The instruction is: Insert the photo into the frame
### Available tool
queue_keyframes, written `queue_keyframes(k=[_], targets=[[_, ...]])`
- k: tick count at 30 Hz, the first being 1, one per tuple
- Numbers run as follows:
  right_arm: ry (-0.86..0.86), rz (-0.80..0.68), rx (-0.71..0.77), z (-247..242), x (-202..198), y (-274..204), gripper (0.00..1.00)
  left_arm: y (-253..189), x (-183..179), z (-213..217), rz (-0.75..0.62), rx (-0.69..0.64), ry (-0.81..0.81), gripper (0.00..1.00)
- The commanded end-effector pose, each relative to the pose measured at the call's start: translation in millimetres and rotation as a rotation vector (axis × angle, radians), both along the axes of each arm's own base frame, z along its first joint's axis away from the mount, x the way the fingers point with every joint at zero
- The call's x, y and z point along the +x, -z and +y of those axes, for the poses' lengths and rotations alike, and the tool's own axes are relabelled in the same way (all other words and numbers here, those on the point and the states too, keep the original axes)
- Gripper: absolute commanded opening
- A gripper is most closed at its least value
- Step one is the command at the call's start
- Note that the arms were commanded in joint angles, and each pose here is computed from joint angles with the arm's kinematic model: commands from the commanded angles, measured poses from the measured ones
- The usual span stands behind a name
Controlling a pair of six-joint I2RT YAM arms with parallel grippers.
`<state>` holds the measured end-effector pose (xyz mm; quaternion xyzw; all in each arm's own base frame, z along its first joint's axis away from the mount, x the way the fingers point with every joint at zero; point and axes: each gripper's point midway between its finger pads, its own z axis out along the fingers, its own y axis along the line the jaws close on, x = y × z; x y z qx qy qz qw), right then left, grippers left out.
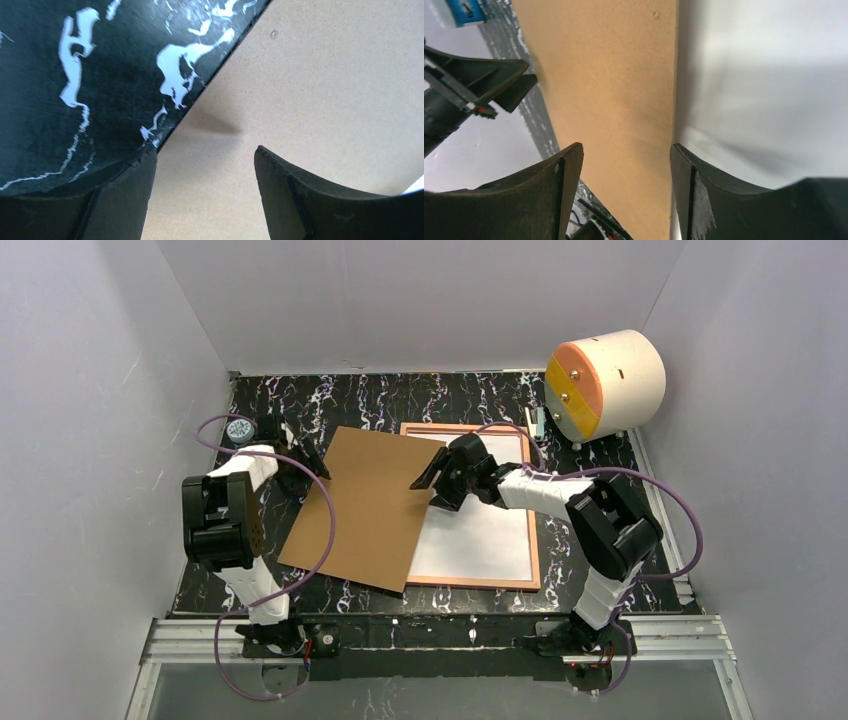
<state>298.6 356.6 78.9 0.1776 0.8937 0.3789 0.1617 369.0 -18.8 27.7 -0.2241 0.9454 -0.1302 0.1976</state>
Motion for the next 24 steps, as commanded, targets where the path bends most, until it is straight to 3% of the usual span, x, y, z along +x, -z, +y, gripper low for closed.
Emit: queue_keyframes(k=[1, 4, 9, 24], targets=[[0.044, -0.034, -0.106, -19.6, 2.3, -14.7, 0.69, 17.7, -59.0, -32.9, 0.223, -0.114, 0.044, 0.71], [0.041, -0.041, -0.18, -34.1, -0.7, -8.2, 0.67, 21.2, -62.0, -28.6, 0.241, -0.088, 0.055, 0.72], [0.023, -0.031, -0.213, -42.3, -7.1, 3.2, 0.74, 23.4, -62.0, -26.7, 0.246, -0.078, 0.053, 0.73], [-0.131, -0.023, 0.045, 1.4, -11.4, 3.7, 0.75, 18.5, -59.8, -28.8, 0.235, -0.088, 0.068, 0.75]])
